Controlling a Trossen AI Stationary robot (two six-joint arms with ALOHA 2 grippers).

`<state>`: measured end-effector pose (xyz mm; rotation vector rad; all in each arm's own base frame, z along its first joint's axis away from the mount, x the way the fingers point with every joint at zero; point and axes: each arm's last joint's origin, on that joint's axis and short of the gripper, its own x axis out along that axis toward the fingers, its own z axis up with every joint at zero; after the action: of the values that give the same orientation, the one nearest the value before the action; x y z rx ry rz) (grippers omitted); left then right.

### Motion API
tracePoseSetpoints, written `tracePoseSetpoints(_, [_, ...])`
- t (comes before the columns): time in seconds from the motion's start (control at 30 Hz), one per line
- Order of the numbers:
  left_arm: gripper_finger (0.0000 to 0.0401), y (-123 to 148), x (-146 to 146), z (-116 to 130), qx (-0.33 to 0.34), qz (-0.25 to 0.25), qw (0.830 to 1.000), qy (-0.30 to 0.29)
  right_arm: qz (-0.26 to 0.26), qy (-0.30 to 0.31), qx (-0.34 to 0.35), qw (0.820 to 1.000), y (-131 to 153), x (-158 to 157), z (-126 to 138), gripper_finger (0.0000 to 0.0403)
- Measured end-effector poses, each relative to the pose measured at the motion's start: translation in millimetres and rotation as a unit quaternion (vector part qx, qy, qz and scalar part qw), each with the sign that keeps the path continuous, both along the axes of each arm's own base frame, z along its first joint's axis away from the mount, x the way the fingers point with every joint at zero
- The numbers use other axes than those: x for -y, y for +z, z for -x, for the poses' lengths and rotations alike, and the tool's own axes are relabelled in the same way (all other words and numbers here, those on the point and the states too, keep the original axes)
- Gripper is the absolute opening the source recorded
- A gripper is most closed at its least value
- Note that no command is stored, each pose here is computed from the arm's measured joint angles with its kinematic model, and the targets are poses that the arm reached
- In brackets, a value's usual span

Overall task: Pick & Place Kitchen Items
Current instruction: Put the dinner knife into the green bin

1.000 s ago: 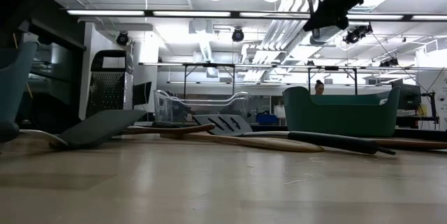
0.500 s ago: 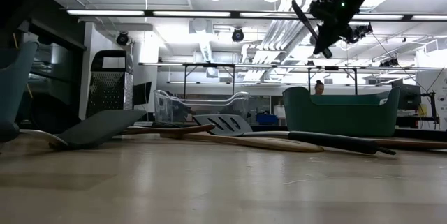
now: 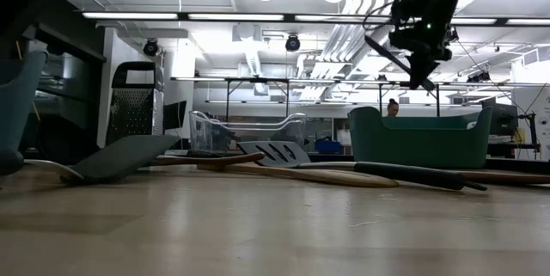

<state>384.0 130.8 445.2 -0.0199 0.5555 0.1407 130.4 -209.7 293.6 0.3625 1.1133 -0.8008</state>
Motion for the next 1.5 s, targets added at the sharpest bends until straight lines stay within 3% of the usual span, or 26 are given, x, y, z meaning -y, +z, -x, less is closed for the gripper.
tracePoseSetpoints(0.4, [0.0127, -1.5, 1.4, 0.6, -0.004, 0.027, 1.000, 0.005, -0.103, -0.001, -0.092, 0.990, -39.9, 13.9, -7.3, 0.0008])
tracePoseSetpoints(0.6, [0.0127, -1.6, 4.1, -0.2, -0.004, 0.036, 0.999, 0.007, -0.174, 0.009, -0.126, 0.977, -56.4, 13.1, -8.3, 0.0008])
tracePoseSetpoints(1.13, [0.0127, -2.2, 17.8, -4.1, -0.007, 0.033, 0.999, -0.029, -0.198, 0.035, -0.178, 0.963, -79.2, 21.1, -15.7, 0.0008])
tracePoseSetpoints(1.5, [0.0127, -9.1, 38.9, -4.7, -0.047, 0.066, 0.995, -0.053, -0.219, 0.046, -0.191, 0.956, -88.4, 15.2, -12.0, 0.0008])
